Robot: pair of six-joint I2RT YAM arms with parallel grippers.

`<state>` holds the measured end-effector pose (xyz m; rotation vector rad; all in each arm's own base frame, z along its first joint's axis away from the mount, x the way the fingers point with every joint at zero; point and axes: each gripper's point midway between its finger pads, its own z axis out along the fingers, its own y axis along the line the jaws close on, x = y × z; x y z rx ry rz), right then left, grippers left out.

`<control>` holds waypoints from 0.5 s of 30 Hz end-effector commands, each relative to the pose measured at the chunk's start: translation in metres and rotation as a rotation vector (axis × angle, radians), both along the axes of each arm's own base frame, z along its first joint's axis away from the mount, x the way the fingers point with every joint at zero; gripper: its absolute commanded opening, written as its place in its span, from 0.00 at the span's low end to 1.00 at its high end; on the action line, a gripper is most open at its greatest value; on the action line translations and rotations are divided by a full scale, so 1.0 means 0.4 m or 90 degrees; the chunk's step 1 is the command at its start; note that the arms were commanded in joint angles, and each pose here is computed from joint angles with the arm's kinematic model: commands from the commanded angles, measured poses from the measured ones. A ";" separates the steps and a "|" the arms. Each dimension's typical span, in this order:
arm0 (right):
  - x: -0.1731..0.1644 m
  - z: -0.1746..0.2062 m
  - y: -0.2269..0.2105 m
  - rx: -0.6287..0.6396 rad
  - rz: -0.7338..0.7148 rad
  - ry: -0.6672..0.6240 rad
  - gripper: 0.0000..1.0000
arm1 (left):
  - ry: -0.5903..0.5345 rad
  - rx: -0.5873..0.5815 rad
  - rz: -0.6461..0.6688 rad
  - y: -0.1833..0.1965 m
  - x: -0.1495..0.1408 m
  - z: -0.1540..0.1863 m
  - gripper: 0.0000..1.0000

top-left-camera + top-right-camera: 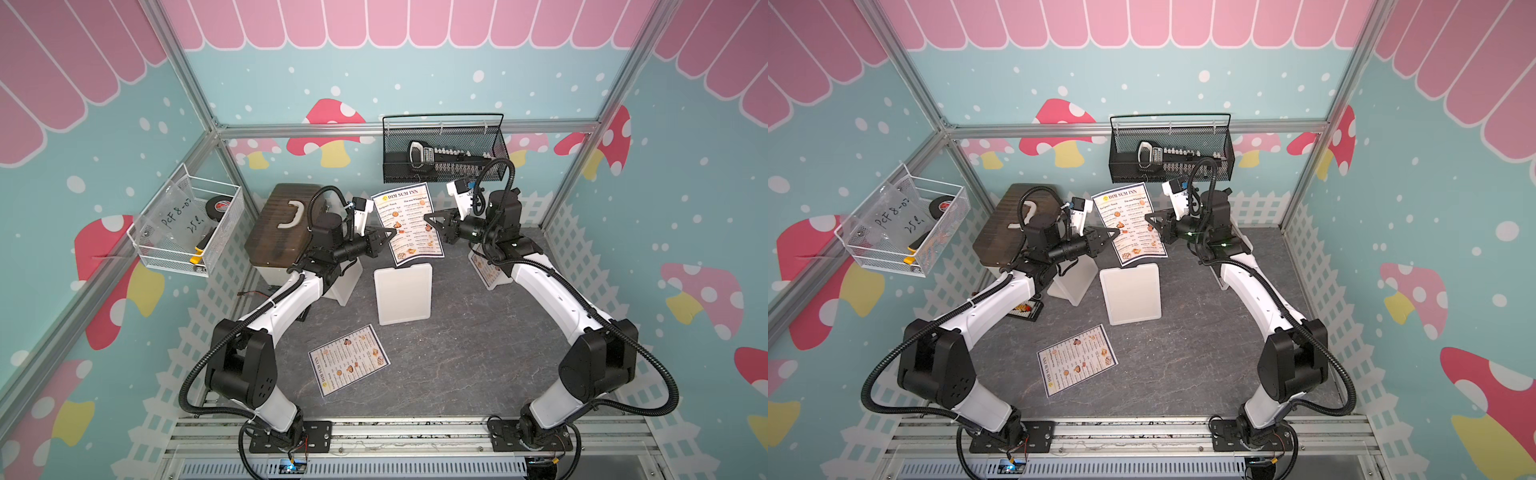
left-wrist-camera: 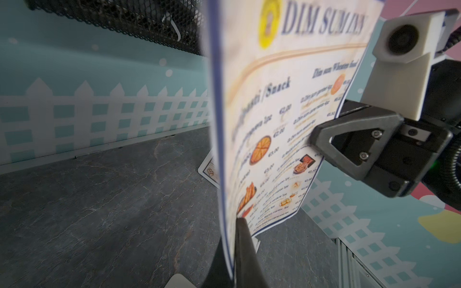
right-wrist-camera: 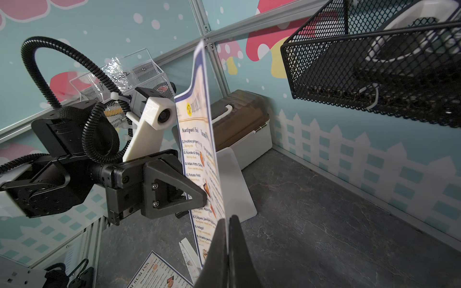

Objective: Insert the menus into the narrow rack
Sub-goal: Insert the menu into the narrow rack.

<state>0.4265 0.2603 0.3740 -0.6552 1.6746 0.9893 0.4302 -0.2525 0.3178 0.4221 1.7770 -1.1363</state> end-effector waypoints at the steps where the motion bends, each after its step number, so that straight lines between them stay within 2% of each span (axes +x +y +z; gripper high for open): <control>1: 0.008 0.025 0.002 -0.001 0.012 -0.034 0.00 | -0.025 -0.015 -0.005 0.000 0.014 0.038 0.01; 15: 0.015 0.012 0.009 0.001 0.023 -0.022 0.00 | -0.017 -0.020 -0.003 0.009 0.018 0.024 0.01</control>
